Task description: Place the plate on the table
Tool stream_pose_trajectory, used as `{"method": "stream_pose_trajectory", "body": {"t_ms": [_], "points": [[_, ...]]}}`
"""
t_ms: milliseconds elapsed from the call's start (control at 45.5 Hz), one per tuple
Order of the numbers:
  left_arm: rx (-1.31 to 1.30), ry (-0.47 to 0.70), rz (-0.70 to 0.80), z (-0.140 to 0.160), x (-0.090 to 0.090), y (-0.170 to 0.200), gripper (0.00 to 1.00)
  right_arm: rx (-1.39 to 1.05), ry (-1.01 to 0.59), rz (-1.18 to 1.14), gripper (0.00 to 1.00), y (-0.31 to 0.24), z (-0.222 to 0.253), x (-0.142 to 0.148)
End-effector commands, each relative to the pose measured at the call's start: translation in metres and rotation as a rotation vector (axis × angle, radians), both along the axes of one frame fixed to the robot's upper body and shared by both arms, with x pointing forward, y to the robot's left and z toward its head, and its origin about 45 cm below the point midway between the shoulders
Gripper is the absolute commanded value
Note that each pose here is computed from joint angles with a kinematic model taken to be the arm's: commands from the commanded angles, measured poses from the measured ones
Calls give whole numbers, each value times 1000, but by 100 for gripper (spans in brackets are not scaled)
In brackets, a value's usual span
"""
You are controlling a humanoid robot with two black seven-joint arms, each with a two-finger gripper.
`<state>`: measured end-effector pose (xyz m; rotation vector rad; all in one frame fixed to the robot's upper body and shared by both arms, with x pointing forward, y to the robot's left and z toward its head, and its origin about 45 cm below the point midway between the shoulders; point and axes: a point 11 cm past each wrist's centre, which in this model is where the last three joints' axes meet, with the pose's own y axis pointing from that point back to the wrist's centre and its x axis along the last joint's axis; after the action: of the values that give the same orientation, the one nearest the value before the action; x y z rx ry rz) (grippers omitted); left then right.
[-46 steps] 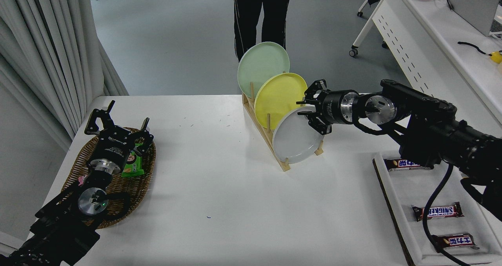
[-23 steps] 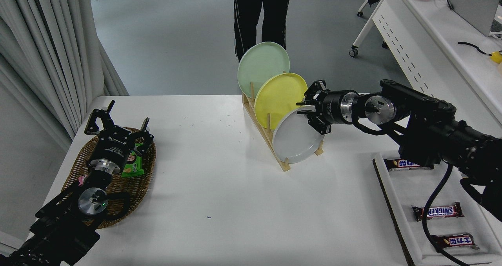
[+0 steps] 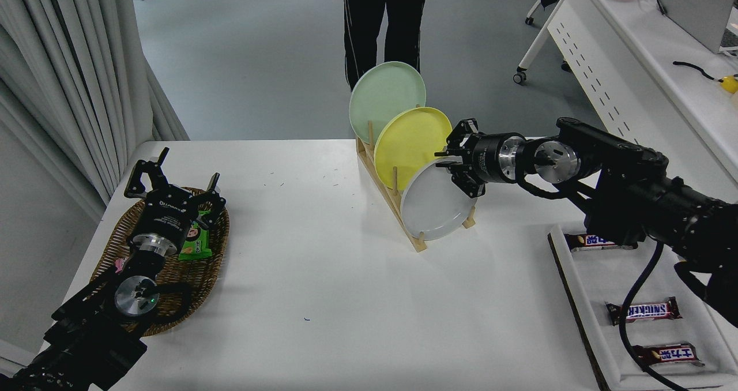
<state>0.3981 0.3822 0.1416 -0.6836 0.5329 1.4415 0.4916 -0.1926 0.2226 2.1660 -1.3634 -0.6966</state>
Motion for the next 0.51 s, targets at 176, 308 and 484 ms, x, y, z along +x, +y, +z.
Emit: {"method": "stream_pose_trajectory", "body": {"t_ms": [176,308,484], "points": [[0,0,0,0,0,0,100,1,-3,-2,1,-1,1,1],[0,0,0,0,0,0,100,10,-5,-3,0,-1,3,1],[0,0,0,0,0,0,100,9,-7,-4,0,-2,4,2]]}}
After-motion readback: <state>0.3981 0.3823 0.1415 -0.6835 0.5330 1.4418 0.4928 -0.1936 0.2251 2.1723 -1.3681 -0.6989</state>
